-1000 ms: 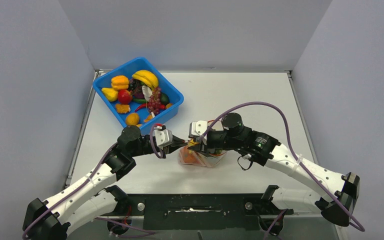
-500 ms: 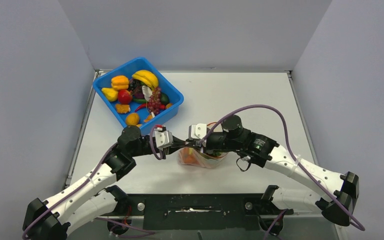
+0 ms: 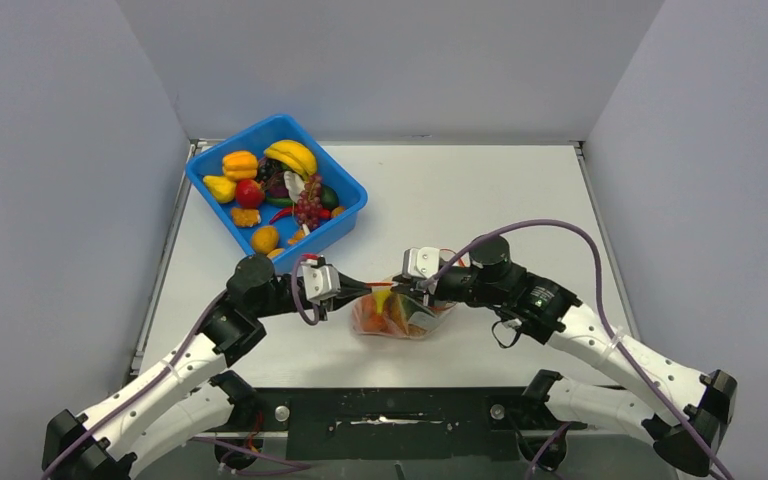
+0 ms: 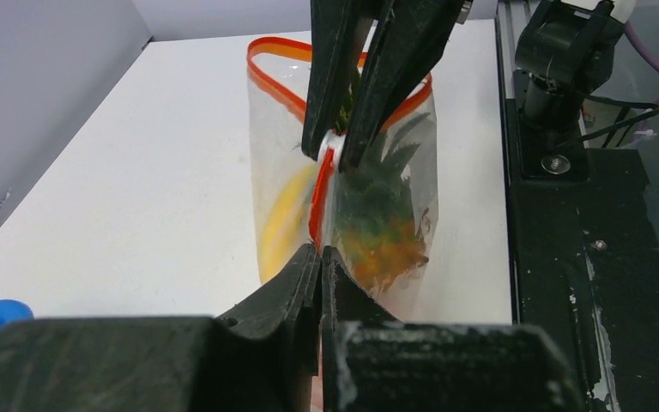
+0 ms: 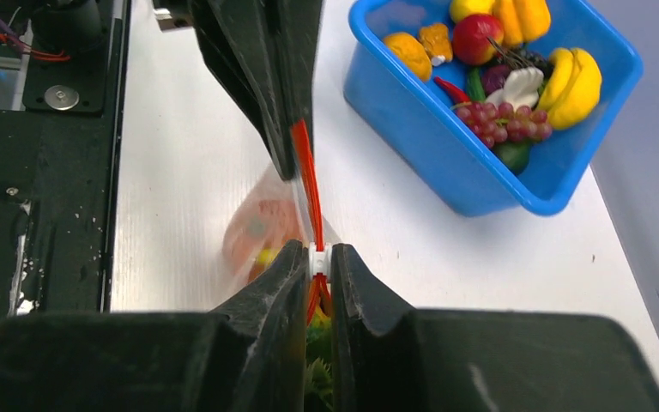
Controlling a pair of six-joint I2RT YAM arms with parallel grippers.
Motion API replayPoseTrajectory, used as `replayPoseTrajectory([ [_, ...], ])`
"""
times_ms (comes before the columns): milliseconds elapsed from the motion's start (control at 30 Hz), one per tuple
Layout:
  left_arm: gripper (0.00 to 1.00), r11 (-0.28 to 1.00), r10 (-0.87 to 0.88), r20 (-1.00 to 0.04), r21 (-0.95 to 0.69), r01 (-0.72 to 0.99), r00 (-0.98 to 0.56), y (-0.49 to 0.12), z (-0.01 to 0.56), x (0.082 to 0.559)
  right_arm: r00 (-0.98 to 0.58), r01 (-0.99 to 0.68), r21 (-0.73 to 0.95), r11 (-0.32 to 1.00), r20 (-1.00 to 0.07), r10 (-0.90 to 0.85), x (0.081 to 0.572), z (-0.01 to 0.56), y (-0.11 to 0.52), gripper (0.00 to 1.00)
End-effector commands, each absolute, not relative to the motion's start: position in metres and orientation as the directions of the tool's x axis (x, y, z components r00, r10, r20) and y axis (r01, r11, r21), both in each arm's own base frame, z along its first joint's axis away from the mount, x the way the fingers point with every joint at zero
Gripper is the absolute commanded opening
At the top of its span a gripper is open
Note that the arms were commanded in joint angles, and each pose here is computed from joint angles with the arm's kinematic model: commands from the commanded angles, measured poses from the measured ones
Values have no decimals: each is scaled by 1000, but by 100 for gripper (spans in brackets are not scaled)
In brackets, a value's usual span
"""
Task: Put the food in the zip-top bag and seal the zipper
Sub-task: Zip the zipper food storage bag at the center of the board.
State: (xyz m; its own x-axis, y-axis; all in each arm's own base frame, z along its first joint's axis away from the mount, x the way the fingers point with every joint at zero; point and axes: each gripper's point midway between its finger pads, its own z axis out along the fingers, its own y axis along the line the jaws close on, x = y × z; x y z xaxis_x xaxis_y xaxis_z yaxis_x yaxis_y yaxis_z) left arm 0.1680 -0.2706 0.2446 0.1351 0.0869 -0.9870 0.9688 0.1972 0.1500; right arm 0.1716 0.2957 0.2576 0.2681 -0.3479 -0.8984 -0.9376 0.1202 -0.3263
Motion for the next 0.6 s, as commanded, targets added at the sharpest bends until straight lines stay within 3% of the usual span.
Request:
replayPoseTrajectory([
  [0,0,264,98,-982,185,947,164,-257,266,175,268,-914,-343,217,-912,-310,185,281,269,0],
  [333,1,318,59,-983,182,930,173,-251,268,177,271,-927,-325,185,-925,-267,176,291,266,0],
  [433,31,305,33,-981,192,933,192,-254,280,176,282,-931,-327,165,-927,-248,175,297,271,0],
  [567,44,300,56,-980,200,933,192,-258,282,182,286,-937,-323,136,-929,-233,173,301,276,0],
])
